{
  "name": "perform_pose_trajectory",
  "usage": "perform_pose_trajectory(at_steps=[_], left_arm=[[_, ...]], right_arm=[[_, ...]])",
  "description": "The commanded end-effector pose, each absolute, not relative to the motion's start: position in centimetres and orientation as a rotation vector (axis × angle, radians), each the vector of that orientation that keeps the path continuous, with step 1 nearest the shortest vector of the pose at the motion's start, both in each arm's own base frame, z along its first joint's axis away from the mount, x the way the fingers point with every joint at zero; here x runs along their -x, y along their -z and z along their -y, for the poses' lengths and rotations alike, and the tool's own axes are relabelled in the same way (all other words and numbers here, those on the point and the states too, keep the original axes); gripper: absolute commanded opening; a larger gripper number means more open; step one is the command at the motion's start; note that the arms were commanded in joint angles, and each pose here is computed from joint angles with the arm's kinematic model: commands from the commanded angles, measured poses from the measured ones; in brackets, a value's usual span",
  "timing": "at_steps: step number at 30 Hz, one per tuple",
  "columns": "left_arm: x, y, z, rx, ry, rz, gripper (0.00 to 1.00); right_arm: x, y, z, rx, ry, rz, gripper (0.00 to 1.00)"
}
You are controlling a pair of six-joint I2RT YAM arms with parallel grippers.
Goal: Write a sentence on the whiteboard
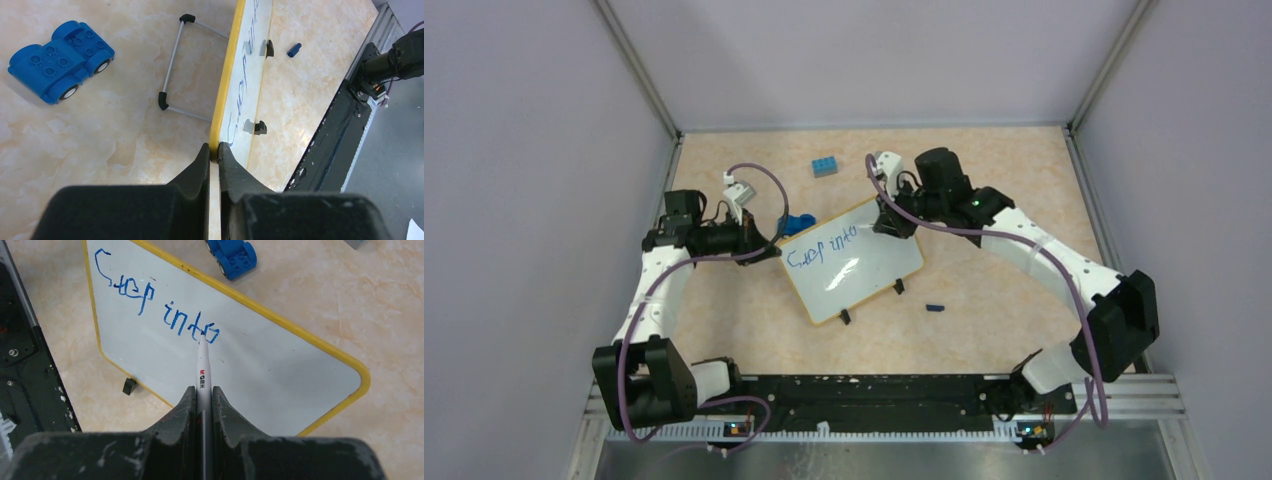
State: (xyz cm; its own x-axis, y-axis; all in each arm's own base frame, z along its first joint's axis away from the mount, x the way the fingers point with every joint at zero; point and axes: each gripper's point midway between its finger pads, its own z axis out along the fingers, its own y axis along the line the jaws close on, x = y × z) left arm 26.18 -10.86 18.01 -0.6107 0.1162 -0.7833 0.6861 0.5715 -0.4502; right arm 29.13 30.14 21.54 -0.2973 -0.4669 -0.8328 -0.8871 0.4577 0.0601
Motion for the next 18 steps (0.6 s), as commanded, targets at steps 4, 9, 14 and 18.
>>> perform_pose_trajectory(at_steps=[4,9,14,18], left_arm=[[-25.5,-17.2,11.0,-0.676,0.984,-2.092,0.02],[-25.5,-17.3,11.1,-0.678,0.988,-2.088,0.08],[-25.5,-17.2,11.2,-0.679,0.998,-2.089,0.15],[-25.4,-17.1,11.2,-0.681,1.0,-2.091,0.19]], right_arm=[[-29.0,-25.5,-29.2,1.087,-0.806,-1.84,0.0],[-28.8,-24.9,-28.7,1.086,-0.823,-1.839,0.0],[-29.1,-23.9,-28.4,1.1,-0.795,-1.846,0.0],[-29.2,-23.5,-28.4,1.095,-0.789,-1.851,0.0]])
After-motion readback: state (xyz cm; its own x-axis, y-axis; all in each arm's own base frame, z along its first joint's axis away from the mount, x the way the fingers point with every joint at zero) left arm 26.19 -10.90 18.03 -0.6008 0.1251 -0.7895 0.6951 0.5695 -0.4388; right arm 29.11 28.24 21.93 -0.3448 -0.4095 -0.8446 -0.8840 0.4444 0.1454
